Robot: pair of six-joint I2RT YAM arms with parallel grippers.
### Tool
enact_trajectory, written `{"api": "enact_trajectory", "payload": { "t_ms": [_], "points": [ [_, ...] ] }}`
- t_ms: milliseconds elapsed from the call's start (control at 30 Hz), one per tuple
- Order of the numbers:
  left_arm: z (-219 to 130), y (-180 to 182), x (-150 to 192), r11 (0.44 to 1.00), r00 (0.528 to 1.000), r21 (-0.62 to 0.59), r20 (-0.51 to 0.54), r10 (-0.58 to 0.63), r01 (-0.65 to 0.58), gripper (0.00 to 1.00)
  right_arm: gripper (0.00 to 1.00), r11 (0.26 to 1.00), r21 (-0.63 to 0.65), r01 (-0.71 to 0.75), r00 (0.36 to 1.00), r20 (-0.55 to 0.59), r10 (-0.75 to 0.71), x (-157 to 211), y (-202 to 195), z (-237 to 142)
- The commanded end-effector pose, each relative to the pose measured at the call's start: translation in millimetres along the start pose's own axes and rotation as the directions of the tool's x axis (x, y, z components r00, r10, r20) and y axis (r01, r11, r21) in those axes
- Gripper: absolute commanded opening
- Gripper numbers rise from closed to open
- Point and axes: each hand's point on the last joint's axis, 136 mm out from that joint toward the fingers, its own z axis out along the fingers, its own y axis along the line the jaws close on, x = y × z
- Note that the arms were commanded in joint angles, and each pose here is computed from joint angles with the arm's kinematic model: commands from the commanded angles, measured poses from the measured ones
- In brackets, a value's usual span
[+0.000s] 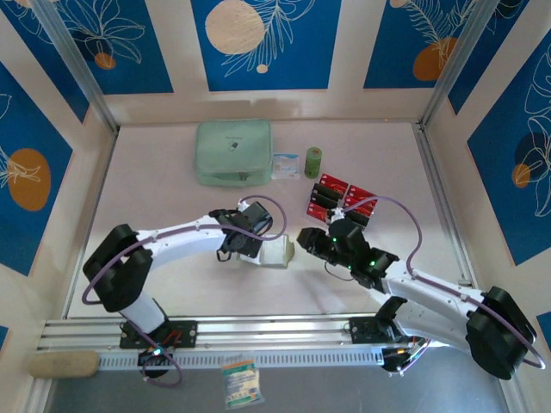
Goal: Put the credit cards into the card holder
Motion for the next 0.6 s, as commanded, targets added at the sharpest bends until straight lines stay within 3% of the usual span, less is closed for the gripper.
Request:
{"api": "enact_trajectory", "payload": {
  "t_ms": [0,367,567],
  "points": [
    [-4.2,6.4,2.1,0.999,0.999,0.0,0.007,-0.039,0.039,1.0,0.23,0.997,-0.022,0.067,0.994,-0.087,-0.069,8.3,14.4,9.2],
    [-5.3,13.6,4.9,0.998,0.998,-0.026,0.019,-0.063,0.063,1.0,0.01,0.994,-0.038,0.099,0.956,-0.273,-0.105,36.3,39.0,80.8],
    [-15.6,18.4,-0.9,0.996,0.995,-0.025,0.049,-0.083,0.084,1.0,0.0,0.997,-0.03,0.07,0.938,-0.338,-0.075,52.9,37.6,111.5]
  ]
}}
